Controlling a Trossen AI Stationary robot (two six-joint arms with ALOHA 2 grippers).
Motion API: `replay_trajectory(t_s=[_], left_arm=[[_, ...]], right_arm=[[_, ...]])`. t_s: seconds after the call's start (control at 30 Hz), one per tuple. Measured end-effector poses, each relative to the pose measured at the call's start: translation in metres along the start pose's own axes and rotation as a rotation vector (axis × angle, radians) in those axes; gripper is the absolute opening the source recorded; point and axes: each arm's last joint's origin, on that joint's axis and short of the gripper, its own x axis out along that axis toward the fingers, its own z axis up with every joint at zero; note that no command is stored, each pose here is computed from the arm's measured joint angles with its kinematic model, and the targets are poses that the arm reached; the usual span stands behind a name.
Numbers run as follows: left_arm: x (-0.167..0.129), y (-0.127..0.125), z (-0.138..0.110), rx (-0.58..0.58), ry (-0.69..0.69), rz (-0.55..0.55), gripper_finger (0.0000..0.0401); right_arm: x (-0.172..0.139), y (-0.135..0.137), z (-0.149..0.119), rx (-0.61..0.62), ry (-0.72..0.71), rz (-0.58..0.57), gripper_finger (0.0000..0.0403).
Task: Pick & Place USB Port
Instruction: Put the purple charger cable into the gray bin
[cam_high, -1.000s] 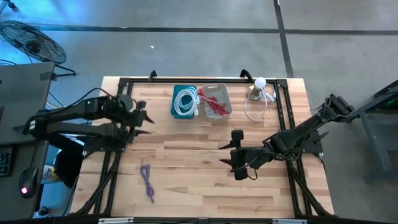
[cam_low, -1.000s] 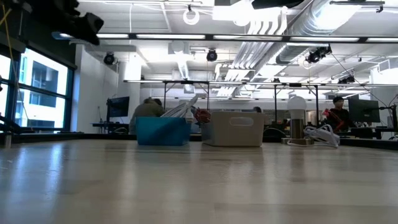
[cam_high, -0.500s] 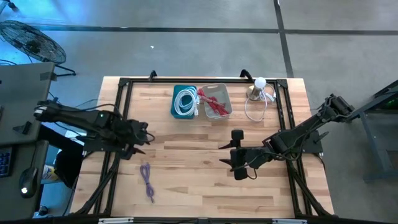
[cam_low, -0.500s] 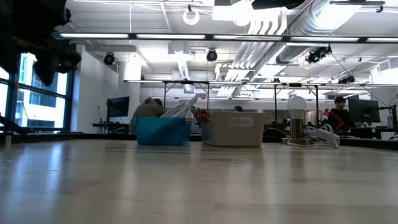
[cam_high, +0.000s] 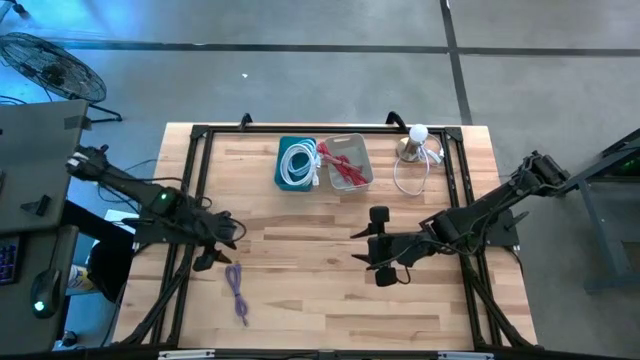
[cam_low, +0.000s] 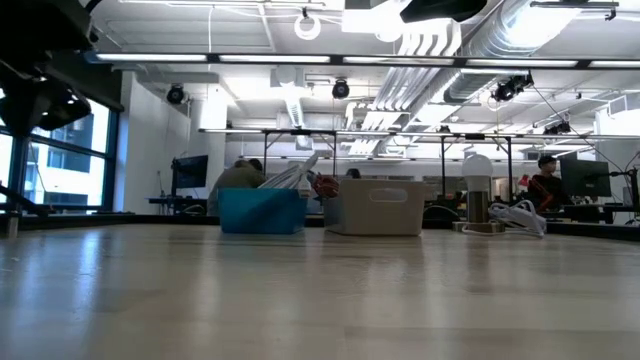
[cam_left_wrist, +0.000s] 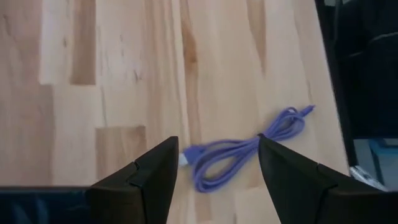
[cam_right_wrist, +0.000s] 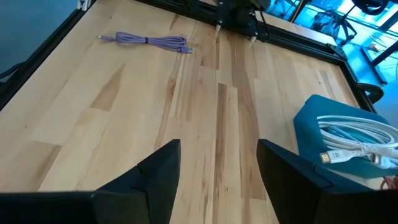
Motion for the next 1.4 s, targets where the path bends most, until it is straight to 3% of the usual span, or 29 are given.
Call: replay_trajectory(t_s=[0.3,0.67,0.9,1.4], left_arm=[[0.015,-0.013,-0.007,-0.167,0.039,0.101,0.0218],[0.062,-0.039,-0.028,-0.09,0.344,0.081,0.0218],[0.084,-0.046,-0.028,-0.013,0.335,0.066,0.0218],[0.086,-0.041,-0.028,0.04,0.262,0.186,0.0208]], right_arm=[[0.0,0.0,-0.002,-0.016,0.018,0.009,0.0204],[0.001,0.001,-0.003,-0.028,0.026,0.012,0.0204],[0.001,0.001,-0.003,-0.026,0.022,0.013,0.0204],[0.001,0.002,0.0,-0.015,0.002,0.035,0.0204]])
